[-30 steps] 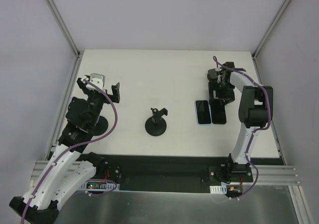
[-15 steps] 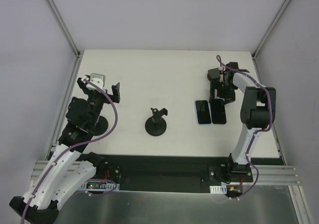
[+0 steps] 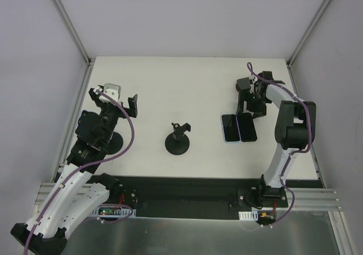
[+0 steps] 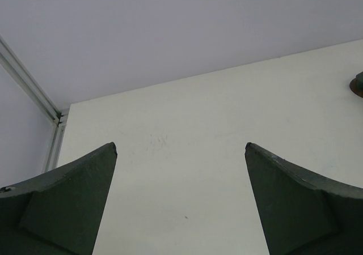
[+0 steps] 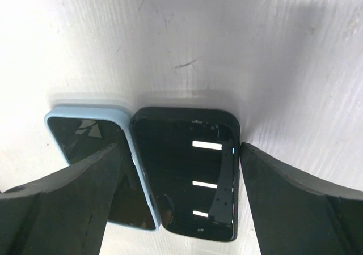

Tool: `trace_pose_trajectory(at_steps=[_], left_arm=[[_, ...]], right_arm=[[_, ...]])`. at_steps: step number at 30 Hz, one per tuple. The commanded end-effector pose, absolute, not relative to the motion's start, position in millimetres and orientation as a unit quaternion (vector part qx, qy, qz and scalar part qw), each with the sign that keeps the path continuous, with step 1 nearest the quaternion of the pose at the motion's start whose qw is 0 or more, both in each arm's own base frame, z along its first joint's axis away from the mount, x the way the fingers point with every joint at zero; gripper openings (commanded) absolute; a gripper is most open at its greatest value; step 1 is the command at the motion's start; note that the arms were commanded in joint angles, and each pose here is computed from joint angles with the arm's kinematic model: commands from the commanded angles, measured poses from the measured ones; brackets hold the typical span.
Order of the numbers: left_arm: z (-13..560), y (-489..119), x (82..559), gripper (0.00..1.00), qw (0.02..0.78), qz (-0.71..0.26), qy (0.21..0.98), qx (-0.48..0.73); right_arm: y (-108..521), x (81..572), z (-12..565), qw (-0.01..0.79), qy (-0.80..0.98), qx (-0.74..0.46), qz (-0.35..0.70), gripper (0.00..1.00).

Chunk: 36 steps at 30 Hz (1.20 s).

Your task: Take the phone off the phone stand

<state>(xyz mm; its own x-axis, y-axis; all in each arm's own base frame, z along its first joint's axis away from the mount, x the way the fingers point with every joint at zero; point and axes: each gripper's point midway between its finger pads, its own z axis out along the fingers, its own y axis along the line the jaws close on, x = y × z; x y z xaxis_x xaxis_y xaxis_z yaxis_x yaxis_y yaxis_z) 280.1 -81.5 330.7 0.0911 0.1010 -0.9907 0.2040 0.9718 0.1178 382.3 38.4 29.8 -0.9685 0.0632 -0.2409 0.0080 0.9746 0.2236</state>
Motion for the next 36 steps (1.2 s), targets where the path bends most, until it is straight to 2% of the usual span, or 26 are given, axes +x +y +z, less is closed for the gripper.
trace_pose_trajectory(at_steps=[1,8,13,21,27,36], left_arm=[[340,-85,281,0.94,0.744,-0.044,0.656,0.116],[340,-86,282,0.95,0.743,-0.045,0.657,0.116],[337,-87,283,0.95,0.741,-0.045,0.66,0.118],[336,-86,284,0.94,0.739,-0.042,0.662,0.117],[338,-87,283,0.94,0.741,-0.046,0.66,0.118],[339,-89,282,0.95,0.742,-0.052,0.658,0.12]], right_arm=[[46,385,76,0.184,0.974,0.021,0.128,0.87],[83,385,137,0.276,0.948,-0.055,0.151,0.87],[157,367,176,0.32,0.904,-0.205,0.197,0.87],[255,311,207,0.312,0.832,-0.373,0.269,0.81],[282,278,222,0.3,0.802,-0.43,0.288,0.77],[298,257,226,0.287,0.786,-0.461,0.296,0.73]])
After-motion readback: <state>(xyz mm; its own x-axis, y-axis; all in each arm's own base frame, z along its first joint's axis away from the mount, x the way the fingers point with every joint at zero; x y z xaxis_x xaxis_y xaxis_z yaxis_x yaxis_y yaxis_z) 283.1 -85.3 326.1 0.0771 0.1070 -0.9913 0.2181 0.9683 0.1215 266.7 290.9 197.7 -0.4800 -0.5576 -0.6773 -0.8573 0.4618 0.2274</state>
